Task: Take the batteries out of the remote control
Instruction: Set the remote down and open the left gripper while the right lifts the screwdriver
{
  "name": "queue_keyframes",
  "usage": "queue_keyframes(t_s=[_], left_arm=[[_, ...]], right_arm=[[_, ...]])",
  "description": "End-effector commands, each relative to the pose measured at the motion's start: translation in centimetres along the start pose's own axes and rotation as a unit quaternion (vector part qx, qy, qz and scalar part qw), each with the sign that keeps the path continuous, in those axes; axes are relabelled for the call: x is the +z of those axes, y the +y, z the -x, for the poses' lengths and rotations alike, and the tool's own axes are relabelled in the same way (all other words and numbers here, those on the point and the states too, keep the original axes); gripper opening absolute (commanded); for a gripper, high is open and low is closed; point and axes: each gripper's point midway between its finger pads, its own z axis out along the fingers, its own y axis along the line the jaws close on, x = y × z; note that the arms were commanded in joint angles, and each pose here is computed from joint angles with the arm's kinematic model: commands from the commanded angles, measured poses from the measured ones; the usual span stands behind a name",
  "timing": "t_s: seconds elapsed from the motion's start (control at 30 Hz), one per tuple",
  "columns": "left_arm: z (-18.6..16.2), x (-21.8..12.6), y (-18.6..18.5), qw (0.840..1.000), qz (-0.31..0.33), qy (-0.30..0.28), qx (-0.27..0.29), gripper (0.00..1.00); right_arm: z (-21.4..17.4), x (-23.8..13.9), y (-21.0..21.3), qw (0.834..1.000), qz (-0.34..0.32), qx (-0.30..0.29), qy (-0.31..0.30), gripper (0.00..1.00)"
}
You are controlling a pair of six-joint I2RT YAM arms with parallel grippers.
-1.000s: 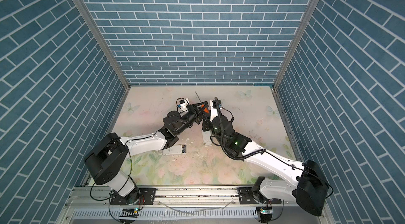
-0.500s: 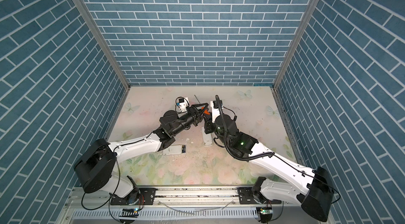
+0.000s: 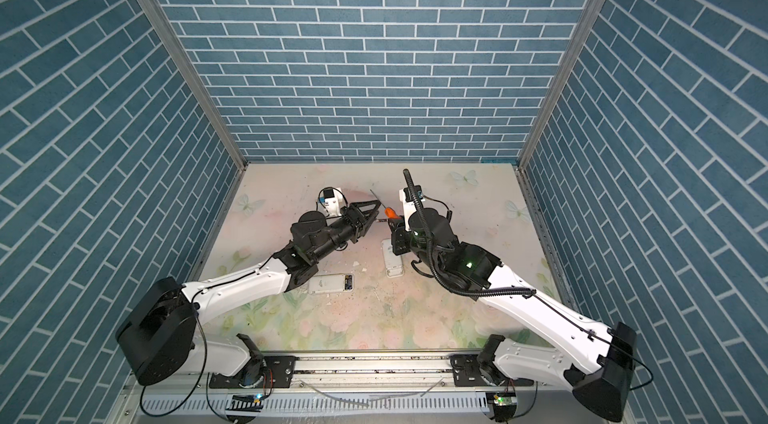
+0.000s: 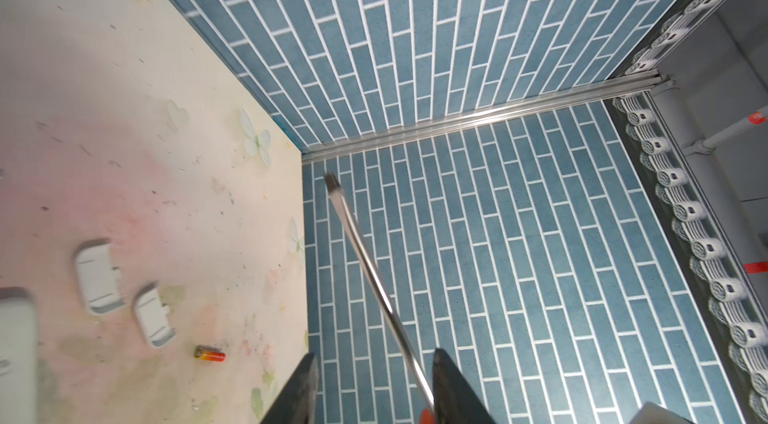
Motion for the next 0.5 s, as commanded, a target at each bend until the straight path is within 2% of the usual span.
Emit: queue_keyframes(t_s=[0.0, 0.23, 0.47], left_arm=[[2.1, -1.6, 0.5, 0.999, 0.012, -0.032, 0.025, 0.47], [5.0, -4.2, -0.1, 0.996, 0.036, -0.062, 0.052, 0.47], [5.0, -6.6, 4.6, 0.99, 0.13, -0.025, 0.053, 0.47]], right_arm=[[0.2, -1.0, 0.4, 0.999, 0.003, 0.01, 0.032, 0.0], [-1.3, -1.7, 0.5, 0.997, 0.009, 0.005, 0.078, 0.0], [-2.2, -2.6, 1.8, 0.989, 0.035, 0.005, 0.142, 0.0]])
